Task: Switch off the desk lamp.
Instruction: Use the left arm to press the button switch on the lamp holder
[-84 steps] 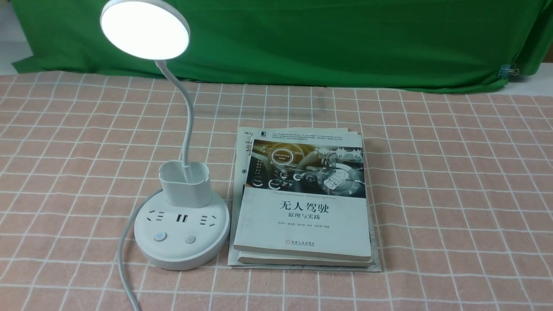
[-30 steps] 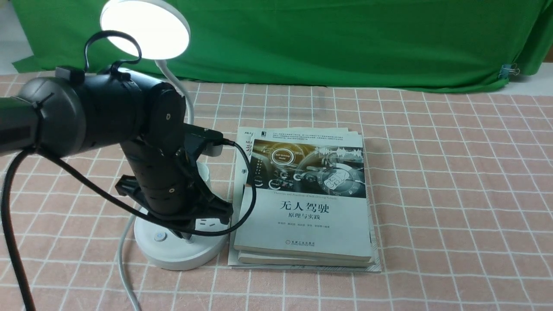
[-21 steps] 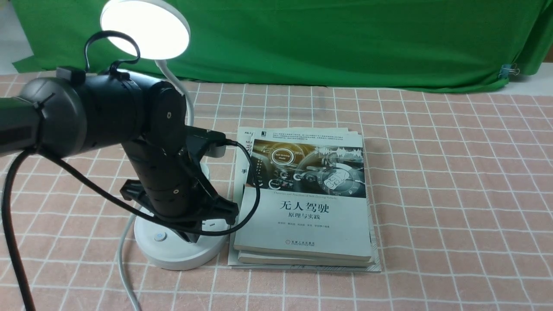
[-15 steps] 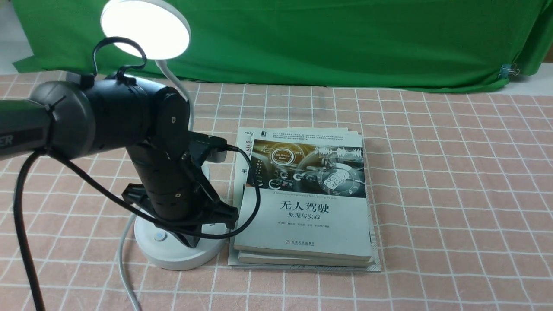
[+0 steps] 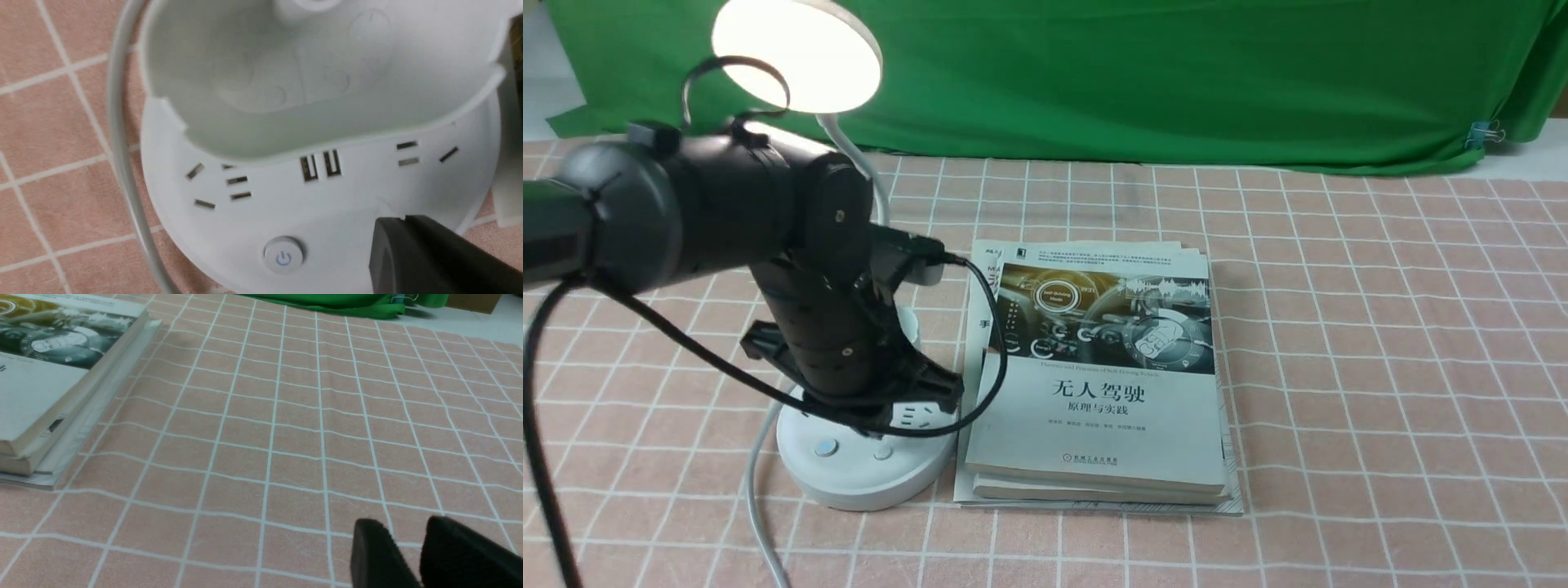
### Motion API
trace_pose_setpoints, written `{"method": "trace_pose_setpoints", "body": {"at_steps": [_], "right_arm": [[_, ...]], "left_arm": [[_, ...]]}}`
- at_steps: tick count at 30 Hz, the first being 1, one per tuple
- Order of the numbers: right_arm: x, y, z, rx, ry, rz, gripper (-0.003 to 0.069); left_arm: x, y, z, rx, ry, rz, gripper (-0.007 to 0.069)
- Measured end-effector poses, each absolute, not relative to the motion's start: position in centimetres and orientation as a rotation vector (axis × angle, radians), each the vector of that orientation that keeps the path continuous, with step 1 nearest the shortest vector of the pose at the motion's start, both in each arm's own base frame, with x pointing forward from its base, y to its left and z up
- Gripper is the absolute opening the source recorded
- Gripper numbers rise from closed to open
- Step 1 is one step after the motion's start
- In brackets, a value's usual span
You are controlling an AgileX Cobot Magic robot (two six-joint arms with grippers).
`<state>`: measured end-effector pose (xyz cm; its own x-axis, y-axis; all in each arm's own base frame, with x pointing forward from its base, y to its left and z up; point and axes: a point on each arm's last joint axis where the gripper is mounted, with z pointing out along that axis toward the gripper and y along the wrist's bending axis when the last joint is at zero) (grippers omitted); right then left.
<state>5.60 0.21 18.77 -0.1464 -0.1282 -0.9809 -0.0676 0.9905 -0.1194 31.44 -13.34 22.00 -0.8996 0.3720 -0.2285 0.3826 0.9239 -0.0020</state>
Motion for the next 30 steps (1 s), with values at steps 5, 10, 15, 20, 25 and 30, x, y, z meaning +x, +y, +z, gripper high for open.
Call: {"method": "trace_pose_setpoints", "body": {"at_steps": [5, 10, 15, 20, 25, 30], "right_arm": [[5.6, 0.2, 18.8, -0.147, 1.719, -0.053, 0.0242], [5.6, 0.2, 18.8, -0.147, 1.719, -0.053, 0.0242], [5.6, 0.2, 18.8, -0.147, 1.719, -0.053, 0.0242], [5.6, 0.2, 18.8, -0.147, 1.719, -0.053, 0.0242], [5.6, 0.2, 18.8, -0.147, 1.719, -0.053, 0.0242], [5.6, 0.2, 18.8, -0.147, 1.719, -0.053, 0.0242]], "left_arm": [[31.5, -13.4, 21.9, 0.564, 2.861, -0.069, 0.0006], [31.8, -13.6, 20.3, 0.568, 2.902, -0.064, 0.0006], [32.1, -13.7, 19.2, 0.575, 2.941, -0.053, 0.0006], [32.1, -13.7, 19.4, 0.573, 2.933, -0.055, 0.0006], [31.3, -13.4, 21.8, 0.557, 2.885, -0.082, 0.0006], [28.6, -12.5, 24.6, 0.534, 2.832, -0.125, 0.0006]]}}
